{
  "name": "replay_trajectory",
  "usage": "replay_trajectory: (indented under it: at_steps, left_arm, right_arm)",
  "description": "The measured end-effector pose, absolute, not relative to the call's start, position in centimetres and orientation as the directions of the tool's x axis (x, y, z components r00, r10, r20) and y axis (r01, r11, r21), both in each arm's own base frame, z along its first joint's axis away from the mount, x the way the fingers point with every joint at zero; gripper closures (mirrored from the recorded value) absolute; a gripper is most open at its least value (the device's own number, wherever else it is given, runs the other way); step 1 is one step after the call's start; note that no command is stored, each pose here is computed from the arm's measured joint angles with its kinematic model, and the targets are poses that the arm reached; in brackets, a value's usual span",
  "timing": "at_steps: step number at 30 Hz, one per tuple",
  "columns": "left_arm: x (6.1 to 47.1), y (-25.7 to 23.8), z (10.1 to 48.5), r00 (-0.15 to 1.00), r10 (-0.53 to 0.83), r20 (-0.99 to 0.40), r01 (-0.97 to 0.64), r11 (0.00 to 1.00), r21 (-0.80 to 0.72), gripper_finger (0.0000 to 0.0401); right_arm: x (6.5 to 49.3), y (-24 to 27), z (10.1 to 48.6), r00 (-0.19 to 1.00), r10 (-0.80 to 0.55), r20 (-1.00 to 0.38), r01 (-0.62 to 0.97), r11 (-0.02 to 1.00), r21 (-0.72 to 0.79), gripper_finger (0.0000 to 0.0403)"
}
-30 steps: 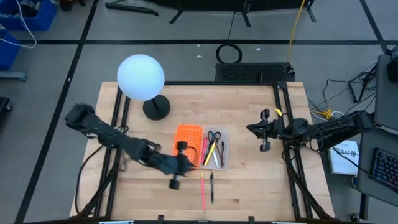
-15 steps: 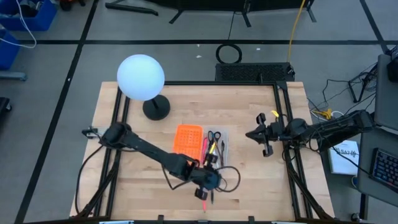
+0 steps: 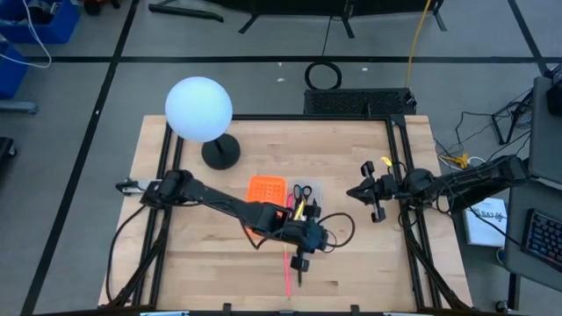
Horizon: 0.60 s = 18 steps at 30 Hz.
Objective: Pick & place school supplies into a supply box
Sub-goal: Put the pink pencil into the orange supply box
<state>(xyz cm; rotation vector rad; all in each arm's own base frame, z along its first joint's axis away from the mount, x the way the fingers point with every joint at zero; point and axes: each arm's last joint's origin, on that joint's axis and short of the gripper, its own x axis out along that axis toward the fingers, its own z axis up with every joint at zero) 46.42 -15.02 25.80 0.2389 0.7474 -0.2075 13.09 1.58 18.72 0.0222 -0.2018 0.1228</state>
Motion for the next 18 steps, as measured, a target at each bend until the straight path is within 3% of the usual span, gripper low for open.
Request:
replay_trajectory:
  at_steps: [4, 8, 14, 18]
  left_arm:
    - [46.4, -15.4, 24.9, 0.677, -0.176, -0.715, 0.325, 0.943, 0.076, 0.0354]
    - [46.6, -16.4, 23.3, 0.648, -0.189, -0.738, 0.418, 0.898, 0.138, 0.0354]
    - [46.3, -17.0, 21.1, 0.601, -0.082, -0.795, 0.447, 0.859, 0.249, 0.0354]
    - [45.5, -17.5, 20.9, 0.569, -0.006, -0.822, 0.543, 0.753, 0.371, 0.0354]
  right_arm:
    - [13.1, 1.6, 18.7, 0.972, 0.119, 0.202, -0.121, 0.993, -0.004, 0.0403]
    - [13.1, 1.6, 18.8, 0.971, 0.119, 0.209, -0.117, 0.993, -0.022, 0.0403]
    - [13.2, 1.6, 18.6, 0.974, 0.118, 0.194, -0.115, 0.993, -0.030, 0.0403]
    - [13.3, 1.6, 18.5, 0.975, 0.119, 0.187, -0.117, 0.993, -0.019, 0.0403]
